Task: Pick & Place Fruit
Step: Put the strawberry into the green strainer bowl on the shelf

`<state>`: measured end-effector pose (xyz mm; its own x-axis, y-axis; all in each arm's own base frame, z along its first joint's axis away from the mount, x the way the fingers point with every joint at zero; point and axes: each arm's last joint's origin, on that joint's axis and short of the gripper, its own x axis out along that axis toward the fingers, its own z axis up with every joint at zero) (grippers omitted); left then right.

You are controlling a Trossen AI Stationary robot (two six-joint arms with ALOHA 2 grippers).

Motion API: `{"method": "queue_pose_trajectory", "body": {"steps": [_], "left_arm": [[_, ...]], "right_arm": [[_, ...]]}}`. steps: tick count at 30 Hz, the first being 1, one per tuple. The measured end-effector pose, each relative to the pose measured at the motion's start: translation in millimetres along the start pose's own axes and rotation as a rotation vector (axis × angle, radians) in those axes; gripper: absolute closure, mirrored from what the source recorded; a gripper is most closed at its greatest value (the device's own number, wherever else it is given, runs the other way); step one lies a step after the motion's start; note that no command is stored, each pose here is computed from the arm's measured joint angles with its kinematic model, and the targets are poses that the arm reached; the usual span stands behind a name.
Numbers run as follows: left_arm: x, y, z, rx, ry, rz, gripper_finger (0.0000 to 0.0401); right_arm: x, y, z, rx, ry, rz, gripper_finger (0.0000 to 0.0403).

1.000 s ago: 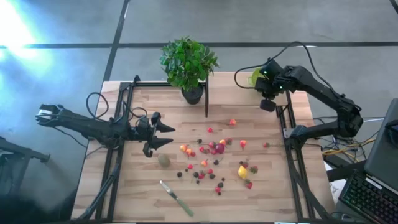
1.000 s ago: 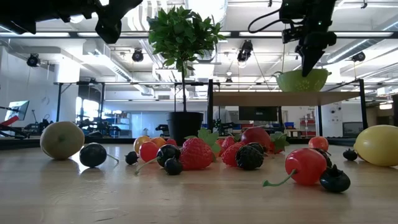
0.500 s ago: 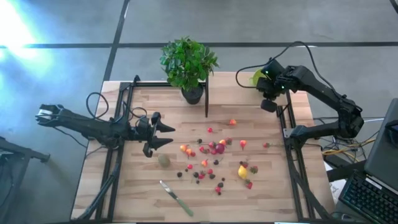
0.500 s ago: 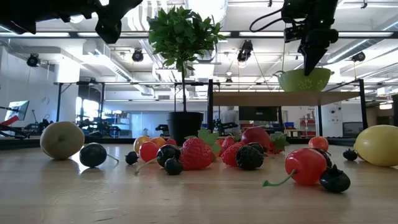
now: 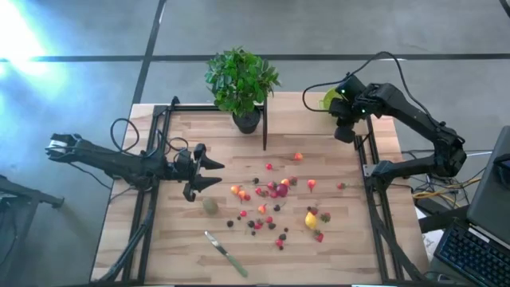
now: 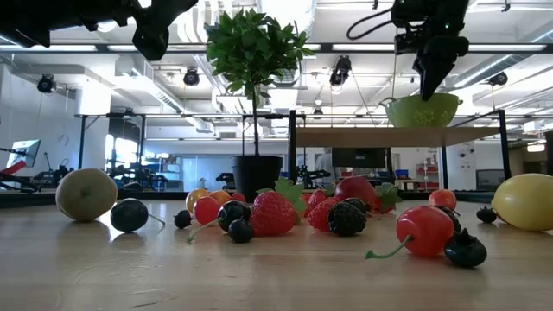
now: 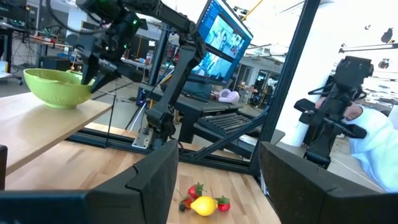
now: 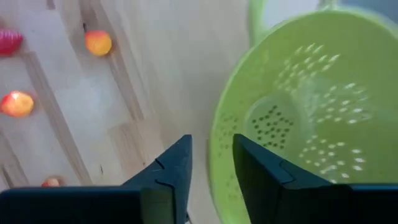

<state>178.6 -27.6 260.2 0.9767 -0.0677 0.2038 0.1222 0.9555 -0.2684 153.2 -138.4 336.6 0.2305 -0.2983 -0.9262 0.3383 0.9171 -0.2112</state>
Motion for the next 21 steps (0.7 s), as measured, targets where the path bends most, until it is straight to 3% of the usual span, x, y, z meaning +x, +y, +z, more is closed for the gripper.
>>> {"method": "queue_pose_trajectory", "body": {"steps": [8, 13, 21], "left_arm": [[0.0, 0.0, 0.0, 0.013, 0.000, 0.000, 0.0172], [0.0, 0.0, 0.0, 0.018, 0.000, 0.000, 0.0172], [0.0, 0.0, 0.0, 0.049, -0.001, 0.001, 0.0172]], "right_arm": [[-23.8, -1.9, 5.3, 0.057, -0.062, -0.017, 0.0257], [-33.1, 2.5, 10.0, 0.129, -0.122, 0.059, 0.0251], [-48.9, 16.0, 19.4, 0.145, -0.201, 0.149, 0.0287]]}}
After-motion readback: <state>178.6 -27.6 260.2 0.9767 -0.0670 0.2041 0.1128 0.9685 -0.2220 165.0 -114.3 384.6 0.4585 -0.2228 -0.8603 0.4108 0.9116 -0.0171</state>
